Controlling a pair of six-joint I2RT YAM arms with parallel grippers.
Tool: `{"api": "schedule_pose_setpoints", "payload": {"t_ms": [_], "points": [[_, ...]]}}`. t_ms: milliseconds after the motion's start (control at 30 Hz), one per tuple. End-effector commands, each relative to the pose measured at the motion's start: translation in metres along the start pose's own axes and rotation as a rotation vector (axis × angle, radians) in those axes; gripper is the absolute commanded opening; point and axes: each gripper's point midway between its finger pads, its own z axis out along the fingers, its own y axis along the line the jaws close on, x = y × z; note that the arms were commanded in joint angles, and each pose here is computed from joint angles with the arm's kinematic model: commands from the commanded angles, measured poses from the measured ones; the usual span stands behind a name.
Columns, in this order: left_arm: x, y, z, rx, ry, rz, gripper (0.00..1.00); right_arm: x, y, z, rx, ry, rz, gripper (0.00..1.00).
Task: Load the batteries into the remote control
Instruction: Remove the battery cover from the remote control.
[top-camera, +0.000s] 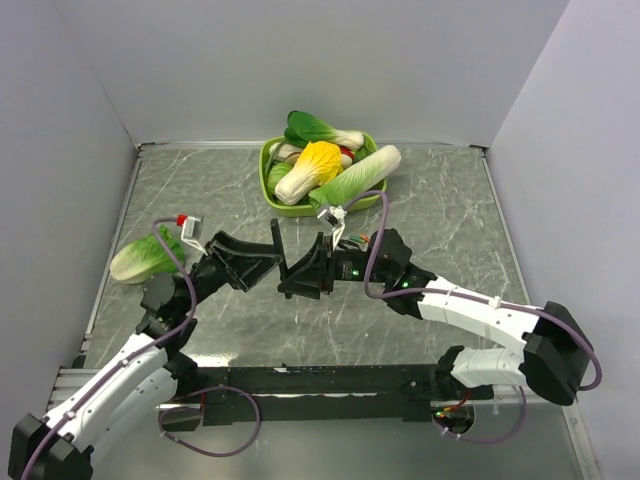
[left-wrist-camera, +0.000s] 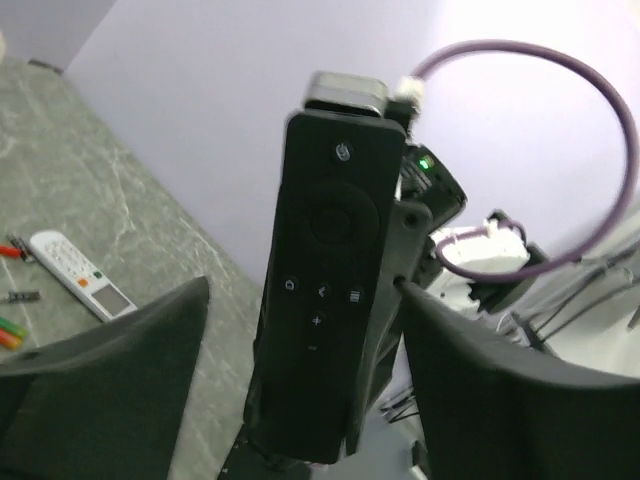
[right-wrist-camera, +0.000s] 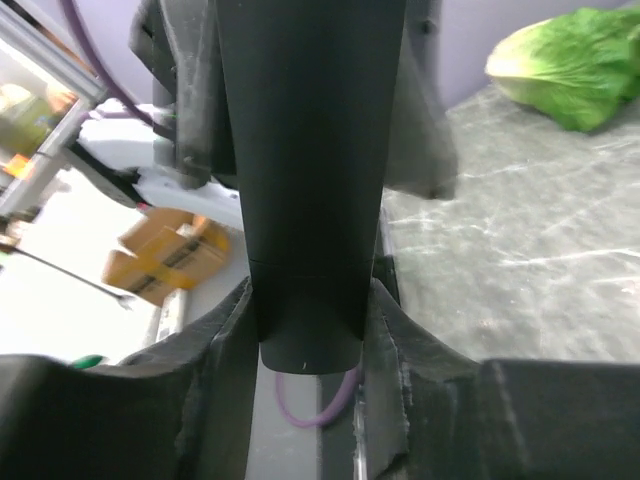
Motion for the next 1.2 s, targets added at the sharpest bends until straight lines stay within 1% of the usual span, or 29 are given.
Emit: {"api": "schedule_pose_setpoints", "payload": {"t_ms": [0, 33, 67, 100, 133, 167, 200, 267, 300, 400, 433, 467, 533, 567, 633, 700, 733, 933, 1000, 1033, 1100, 1133, 1167], "points": [[-0.009, 0.020, -0.001, -0.198, 0.014, 0.050, 0.92, -0.013, 0.004, -0.009, 0.067, -0.006, -0.147, 0.04], [-0.020, 0.015, -0.003, -0.223, -0.014, 0.093, 0.99, -0.011, -0.001, -0.012, 0.102, 0.003, -0.162, 0.01], [-0.023, 0.015, -0.005, -0.251, -0.016, 0.103, 0.99, -0.014, -0.001, -0.016, 0.127, -0.002, -0.190, 0.00], [-0.020, 0.022, -0.013, -0.315, 0.000, 0.095, 0.99, -0.009, -0.014, -0.022, 0.203, 0.022, -0.217, 0.00], [-0.031, 0.019, -0.015, -0.347, -0.033, 0.116, 0.99, -0.011, -0.015, -0.026, 0.229, 0.022, -0.239, 0.00], [-0.034, 0.020, -0.017, -0.379, -0.039, 0.118, 0.99, -0.010, -0.018, -0.029, 0.254, 0.030, -0.256, 0.00], [-0.038, 0.019, -0.019, -0.398, -0.046, 0.121, 0.99, -0.008, -0.029, -0.034, 0.317, 0.052, -0.283, 0.00], [-0.037, 0.024, -0.024, -0.464, -0.030, 0.090, 0.99, -0.006, -0.033, -0.037, 0.363, 0.076, -0.330, 0.00], [-0.038, 0.023, -0.021, -0.468, -0.019, 0.077, 0.99, -0.007, -0.041, -0.042, 0.424, 0.084, -0.337, 0.00], [-0.030, 0.025, -0.014, -0.472, 0.033, 0.026, 0.99, -0.009, -0.045, -0.044, 0.487, 0.098, -0.371, 0.00], [-0.029, 0.025, -0.012, -0.470, 0.037, 0.009, 1.00, -0.008, -0.053, -0.047, 0.542, 0.109, -0.375, 0.00], [-0.028, 0.027, -0.011, -0.478, 0.039, 0.000, 0.99, -0.011, -0.049, -0.044, 0.546, 0.110, -0.391, 0.00], [-0.028, 0.032, -0.008, -0.497, 0.036, -0.024, 0.99, -0.009, -0.057, -0.046, 0.605, 0.134, -0.401, 0.00], [-0.028, 0.033, -0.006, -0.499, 0.028, -0.028, 0.99, -0.008, -0.052, -0.042, 0.600, 0.144, -0.411, 0.00], [-0.029, 0.036, -0.003, -0.515, 0.012, -0.038, 0.99, -0.008, -0.065, -0.046, 0.689, 0.156, -0.420, 0.00], [-0.032, 0.039, 0.000, -0.530, -0.009, -0.034, 0.99, -0.008, -0.064, -0.042, 0.710, 0.160, -0.430, 0.00], [-0.029, 0.037, 0.002, -0.525, -0.002, -0.036, 0.99, -0.007, -0.071, -0.045, 0.755, 0.167, -0.434, 0.00], [-0.021, 0.035, 0.018, -0.525, 0.003, -0.019, 0.99, -0.006, -0.078, -0.041, 0.814, 0.177, -0.433, 0.00], [-0.010, 0.035, 0.022, -0.519, 0.035, -0.017, 0.99, -0.005, -0.078, -0.040, 0.822, 0.173, -0.430, 0.00], [-0.015, 0.043, 0.022, -0.560, -0.004, -0.002, 0.97, -0.005, -0.078, -0.040, 0.823, 0.169, -0.426, 0.00], [-0.007, 0.053, 0.023, -0.601, 0.006, 0.010, 0.95, -0.005, -0.079, -0.040, 0.829, 0.163, -0.427, 0.00], [-0.009, 0.059, 0.023, -0.628, -0.016, 0.019, 0.95, -0.004, -0.078, -0.039, 0.828, 0.162, -0.424, 0.00], [-0.005, 0.065, 0.024, -0.649, -0.012, 0.023, 0.91, -0.003, -0.078, -0.039, 0.829, 0.163, -0.424, 0.00]]}}
